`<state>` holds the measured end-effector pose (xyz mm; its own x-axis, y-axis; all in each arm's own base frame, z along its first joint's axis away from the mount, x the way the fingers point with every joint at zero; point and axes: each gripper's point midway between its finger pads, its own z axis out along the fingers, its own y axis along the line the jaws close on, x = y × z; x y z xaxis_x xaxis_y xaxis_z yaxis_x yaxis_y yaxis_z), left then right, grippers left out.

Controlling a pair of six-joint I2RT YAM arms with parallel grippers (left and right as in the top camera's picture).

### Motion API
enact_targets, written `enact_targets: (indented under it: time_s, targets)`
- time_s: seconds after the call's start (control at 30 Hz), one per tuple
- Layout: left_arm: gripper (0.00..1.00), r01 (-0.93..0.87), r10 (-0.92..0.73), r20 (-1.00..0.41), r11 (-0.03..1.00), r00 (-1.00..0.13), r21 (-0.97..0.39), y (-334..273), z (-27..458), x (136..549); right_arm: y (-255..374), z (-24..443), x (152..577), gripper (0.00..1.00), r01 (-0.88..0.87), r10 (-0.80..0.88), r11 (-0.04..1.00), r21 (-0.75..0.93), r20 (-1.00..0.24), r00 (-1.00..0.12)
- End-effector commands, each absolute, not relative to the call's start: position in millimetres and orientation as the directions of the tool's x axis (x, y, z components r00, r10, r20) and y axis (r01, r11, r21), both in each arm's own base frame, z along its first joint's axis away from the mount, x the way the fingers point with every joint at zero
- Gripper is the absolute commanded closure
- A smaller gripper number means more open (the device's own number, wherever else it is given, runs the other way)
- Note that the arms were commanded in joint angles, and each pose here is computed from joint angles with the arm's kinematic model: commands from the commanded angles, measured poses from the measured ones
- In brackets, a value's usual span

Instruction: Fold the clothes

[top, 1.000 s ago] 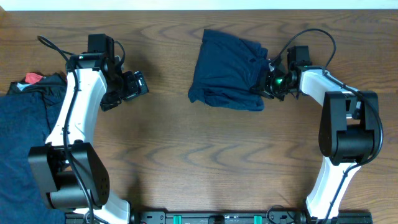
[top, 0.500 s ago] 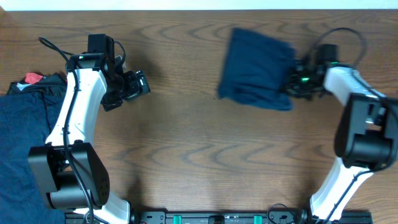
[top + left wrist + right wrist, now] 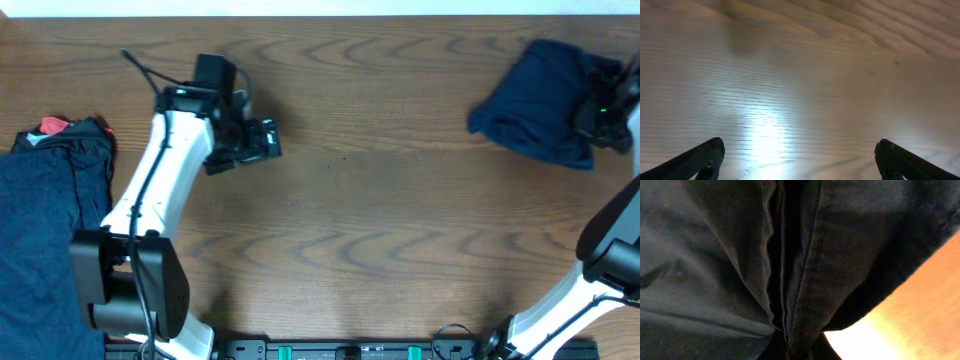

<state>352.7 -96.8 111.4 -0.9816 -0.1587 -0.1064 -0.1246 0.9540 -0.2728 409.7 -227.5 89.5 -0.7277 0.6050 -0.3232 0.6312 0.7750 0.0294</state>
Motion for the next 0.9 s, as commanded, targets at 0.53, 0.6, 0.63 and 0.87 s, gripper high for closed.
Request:
enact_targets:
  time_s: [0.53,0.6,0.63,0.87]
  targets:
    - [0.02,0.082,0.058,-0.096,0.959,-0.994,-0.27,-170,98,329,-383,126,315,0.99,0.937,0.855,0.333,0.106,-0.453,-0.253]
    - [0.02,0.093,0.074,-0.083,0.959,-0.994,-0.266,-175,92,327,-393,125,298,0.99,0.962,0.884,0.243,0.129,-0.437,-0.165]
    - [0.02,0.099,0.08,-0.079,0.959,-0.994,-0.265,-178,90,326,-396,123,291,0.99,0.968,0.893,0.212,0.132,-0.428,-0.137]
    - [0.02,0.121,0.105,-0.071,0.957,-0.992,-0.263,-187,79,326,-410,115,253,0.99,0.986,0.92,0.108,0.13,-0.39,-0.049]
